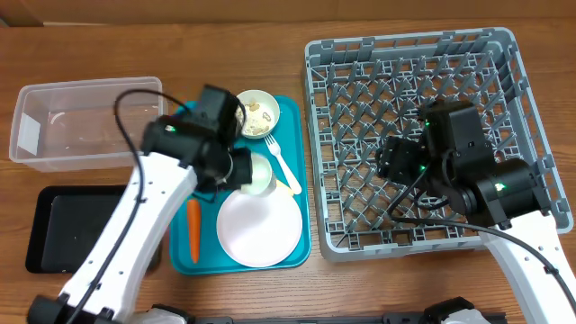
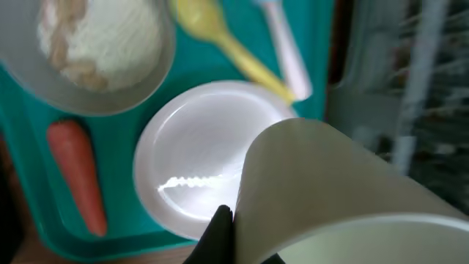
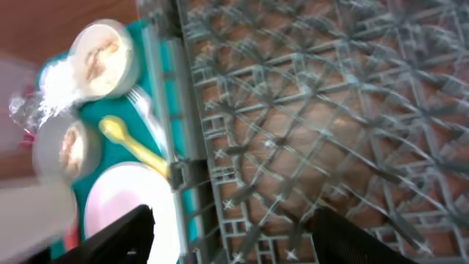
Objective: Sort waste into correct bins and load items into the dishwasher rack
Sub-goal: 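Lift the white cup with the left gripper and hand it to the right gripper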
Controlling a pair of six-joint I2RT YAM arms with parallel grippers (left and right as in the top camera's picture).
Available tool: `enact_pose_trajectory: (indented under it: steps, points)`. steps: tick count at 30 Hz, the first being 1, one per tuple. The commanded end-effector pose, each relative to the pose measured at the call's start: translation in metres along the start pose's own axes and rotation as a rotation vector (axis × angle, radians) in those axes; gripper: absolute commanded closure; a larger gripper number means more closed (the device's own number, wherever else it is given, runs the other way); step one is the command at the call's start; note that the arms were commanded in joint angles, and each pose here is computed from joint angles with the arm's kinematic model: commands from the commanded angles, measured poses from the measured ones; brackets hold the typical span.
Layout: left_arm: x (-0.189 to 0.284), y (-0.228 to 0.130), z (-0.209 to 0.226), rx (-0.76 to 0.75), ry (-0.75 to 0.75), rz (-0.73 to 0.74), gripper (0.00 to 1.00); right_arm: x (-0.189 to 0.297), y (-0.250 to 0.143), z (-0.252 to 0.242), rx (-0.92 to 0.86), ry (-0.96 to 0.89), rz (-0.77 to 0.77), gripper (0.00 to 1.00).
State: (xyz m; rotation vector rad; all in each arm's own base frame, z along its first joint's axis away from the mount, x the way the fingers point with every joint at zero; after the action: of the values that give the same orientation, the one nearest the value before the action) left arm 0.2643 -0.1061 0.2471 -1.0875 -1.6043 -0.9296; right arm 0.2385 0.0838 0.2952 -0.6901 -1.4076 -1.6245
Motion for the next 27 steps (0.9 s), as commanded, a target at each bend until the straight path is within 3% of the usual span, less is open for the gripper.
enact_pose_trajectory:
  steps: [1, 5, 6, 13, 27]
  points:
    - [0.062, 0.014, -0.027, -0.129, -0.353, -0.063, 0.96, 0.011, 0.006, 0.026, 0.222, 0.270, -0.038, 0.27]
    - [0.094, 0.029, -0.034, -0.147, -0.668, -0.045, 0.96, 0.019, 0.015, 0.046, 0.285, 0.477, -0.100, 0.27]
    - [0.103, 0.033, -0.036, -0.168, -0.789, -0.022, 0.96, 0.027, 0.021, 0.058, 0.344, 0.606, -0.152, 0.27]
    - [0.137, 0.029, -0.051, -0.340, -1.142, 0.053, 0.96, 0.051, 0.043, 0.080, 0.471, 0.840, -0.338, 0.27]
    - [0.143, 0.016, -0.063, -0.433, -1.226, 0.118, 0.96, 0.084, 0.058, 0.099, 0.732, 1.039, -0.578, 0.23]
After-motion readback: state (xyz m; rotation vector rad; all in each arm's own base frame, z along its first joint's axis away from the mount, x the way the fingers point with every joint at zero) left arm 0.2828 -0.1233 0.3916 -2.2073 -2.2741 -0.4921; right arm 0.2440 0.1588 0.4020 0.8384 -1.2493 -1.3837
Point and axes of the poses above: each gripper's point midway between its finger pads, its own x axis back along the fingers, its own z axis along the line the jaws close on, y = z × x, the point moved 8 cm from there along x, back along the fingers, and after that the axes turned 14 degrees about x, right-handed, at the moved point
